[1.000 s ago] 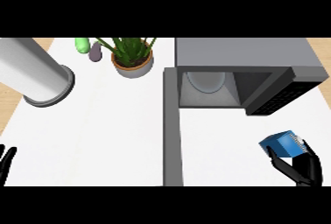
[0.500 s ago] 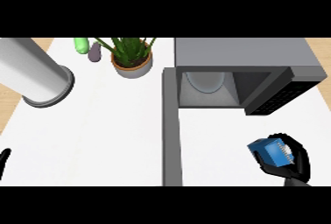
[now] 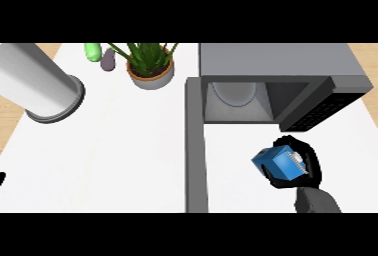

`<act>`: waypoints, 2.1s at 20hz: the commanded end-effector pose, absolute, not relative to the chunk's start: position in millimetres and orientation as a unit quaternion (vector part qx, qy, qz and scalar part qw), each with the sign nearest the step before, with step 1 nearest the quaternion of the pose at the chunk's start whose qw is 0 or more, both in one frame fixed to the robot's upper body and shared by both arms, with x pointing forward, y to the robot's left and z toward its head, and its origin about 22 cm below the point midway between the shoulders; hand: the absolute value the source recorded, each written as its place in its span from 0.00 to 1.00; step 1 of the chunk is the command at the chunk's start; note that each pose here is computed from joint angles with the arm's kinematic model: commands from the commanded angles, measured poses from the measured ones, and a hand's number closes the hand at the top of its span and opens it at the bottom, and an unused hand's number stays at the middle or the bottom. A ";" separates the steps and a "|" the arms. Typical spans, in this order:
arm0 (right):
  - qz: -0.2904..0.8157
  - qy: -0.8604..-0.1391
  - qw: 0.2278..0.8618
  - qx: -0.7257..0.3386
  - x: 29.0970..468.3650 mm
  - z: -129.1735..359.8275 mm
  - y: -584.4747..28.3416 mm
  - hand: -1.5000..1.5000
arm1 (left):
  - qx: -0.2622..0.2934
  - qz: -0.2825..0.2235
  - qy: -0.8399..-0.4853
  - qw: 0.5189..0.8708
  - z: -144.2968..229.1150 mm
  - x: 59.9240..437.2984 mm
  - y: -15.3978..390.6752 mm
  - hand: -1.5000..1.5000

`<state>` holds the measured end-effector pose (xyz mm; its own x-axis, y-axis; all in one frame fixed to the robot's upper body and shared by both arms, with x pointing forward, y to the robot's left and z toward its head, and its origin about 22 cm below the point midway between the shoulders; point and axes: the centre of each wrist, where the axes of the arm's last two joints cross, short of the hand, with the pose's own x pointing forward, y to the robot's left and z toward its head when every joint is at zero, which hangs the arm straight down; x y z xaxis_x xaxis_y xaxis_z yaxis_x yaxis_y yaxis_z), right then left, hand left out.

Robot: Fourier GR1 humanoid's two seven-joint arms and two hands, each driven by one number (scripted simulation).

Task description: Pick up the milk, place it into the microwave and close the microwave

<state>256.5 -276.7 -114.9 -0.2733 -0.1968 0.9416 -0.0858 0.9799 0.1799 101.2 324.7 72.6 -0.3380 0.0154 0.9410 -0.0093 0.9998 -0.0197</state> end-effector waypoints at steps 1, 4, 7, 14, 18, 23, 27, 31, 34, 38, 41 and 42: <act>-0.019 -0.799 0.591 0.112 241.9 -93.8 -246.1 1.00 | 0.010 0.016 -0.819 0.574 72.8 101.4 330.0 0.00; 0.003 -0.799 0.591 0.108 218.2 -78.8 -251.0 1.00 | 0.002 0.008 -0.819 0.573 74.7 97.4 332.9 0.00; -0.010 -0.800 0.591 0.107 214.2 -41.6 -225.3 1.00 | -0.011 0.010 -0.815 0.580 76.5 88.9 326.3 0.00; -0.047 -0.799 0.591 0.103 185.8 -0.9 -189.6 1.00 | -0.011 0.023 -0.817 0.576 64.8 94.7 323.1 0.00; -0.043 -0.790 0.603 0.098 191.6 21.9 -163.1 1.00 | -0.003 0.018 -0.817 0.576 68.5 88.4 348.7 0.00; -0.035 -0.812 0.579 0.071 238.1 26.3 -145.2 1.00 | 0.009 0.029 -0.813 0.581 76.7 87.8 355.6 0.00; -0.031 -0.815 0.577 0.039 254.7 39.6 -119.9 1.00 | 0.000 0.018 -0.810 0.586 63.4 93.5 372.9 0.00; -0.029 -0.814 0.579 -0.030 291.6 30.1 -126.3 1.00 | 0.003 0.015 -0.814 0.581 60.1 81.1 372.5 0.00; -0.039 -0.795 0.602 -0.060 299.7 27.3 -119.8 1.00 | 0.002 0.021 -0.810 0.586 47.7 88.1 375.7 0.00; -0.055 -0.772 0.629 -0.081 334.7 6.2 -151.4 1.00 | 0.013 0.019 -0.806 0.591 46.5 70.7 380.7 0.00; -0.045 -0.769 0.633 -0.083 352.2 1.7 -139.1 1.00 | 0.002 0.017 -0.805 0.593 66.3 95.9 354.8 0.00; -0.043 -0.772 0.630 -0.076 342.8 -17.1 -155.8 1.00 | 0.011 0.018 -0.809 0.587 64.3 97.6 382.0 0.00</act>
<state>333.9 -145.7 2.1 -0.2133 0.0541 0.9755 0.1642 0.9863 -0.0188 88.1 370.8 59.5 -0.3086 0.0084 0.9512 -0.0295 0.9994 -0.0184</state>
